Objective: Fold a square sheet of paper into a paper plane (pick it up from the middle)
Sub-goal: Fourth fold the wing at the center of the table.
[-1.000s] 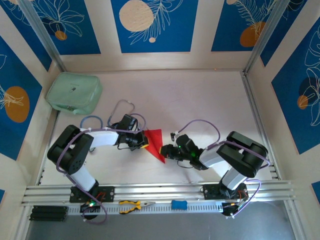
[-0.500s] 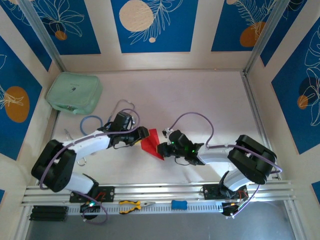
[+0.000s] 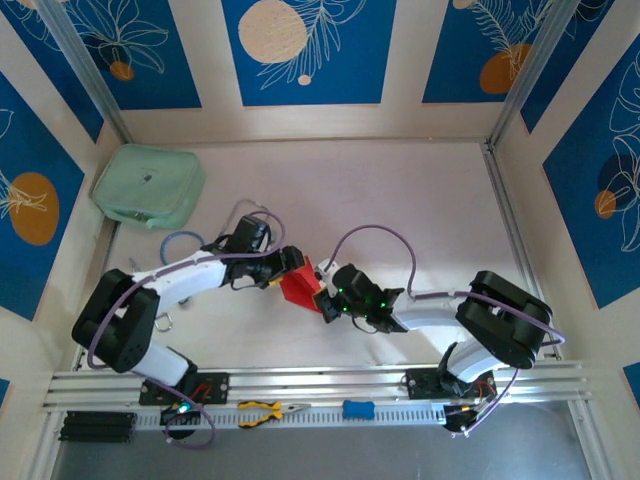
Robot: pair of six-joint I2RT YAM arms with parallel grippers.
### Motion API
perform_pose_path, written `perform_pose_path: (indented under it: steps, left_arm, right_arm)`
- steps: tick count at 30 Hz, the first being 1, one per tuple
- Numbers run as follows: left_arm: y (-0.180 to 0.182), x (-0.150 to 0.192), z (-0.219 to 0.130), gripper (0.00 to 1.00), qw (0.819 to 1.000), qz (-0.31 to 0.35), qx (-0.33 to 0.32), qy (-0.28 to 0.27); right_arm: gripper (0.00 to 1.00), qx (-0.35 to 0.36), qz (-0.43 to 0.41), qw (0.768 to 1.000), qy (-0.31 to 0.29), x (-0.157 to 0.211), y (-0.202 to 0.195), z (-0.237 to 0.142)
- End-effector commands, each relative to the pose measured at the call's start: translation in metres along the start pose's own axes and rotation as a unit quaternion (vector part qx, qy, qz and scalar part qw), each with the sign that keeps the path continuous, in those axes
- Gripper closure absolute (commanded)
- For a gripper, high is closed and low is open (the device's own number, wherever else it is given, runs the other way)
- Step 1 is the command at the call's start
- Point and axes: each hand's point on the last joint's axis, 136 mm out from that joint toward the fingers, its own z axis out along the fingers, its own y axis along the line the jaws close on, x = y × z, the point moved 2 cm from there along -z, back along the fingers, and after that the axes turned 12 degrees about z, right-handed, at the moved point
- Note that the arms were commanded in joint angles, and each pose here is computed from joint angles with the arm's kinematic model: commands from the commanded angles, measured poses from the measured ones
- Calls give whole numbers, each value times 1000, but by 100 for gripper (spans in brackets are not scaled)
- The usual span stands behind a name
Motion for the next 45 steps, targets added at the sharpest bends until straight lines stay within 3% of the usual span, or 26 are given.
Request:
perform_pose_path:
  steps: [1,5,12,20,29,45]
  left_arm:
    - [-4,-1,3,26,1000,-9,-3,26]
    - [2,2,8,34,999,-16,-13,37]
    - [7,6,9,71,998,-18,-27,46]
    - [7,6,6,93,998,-24,-26,42]
    - [6,7,6,96,999,-31,-19,39]
    - [5,8,4,96,999,-31,-15,38]
  right_arm:
    - [94,16,-52,998,-25,-10,4,0]
    - [92,24,-84,996,-32,-8,9,1]
    - [86,55,-121,991,-33,-1,12,2]
    - [77,93,-148,984,-30,9,13,-4]
    - [75,130,-149,980,-27,17,9,-12]
    - [78,115,-141,983,-35,10,19,-2]
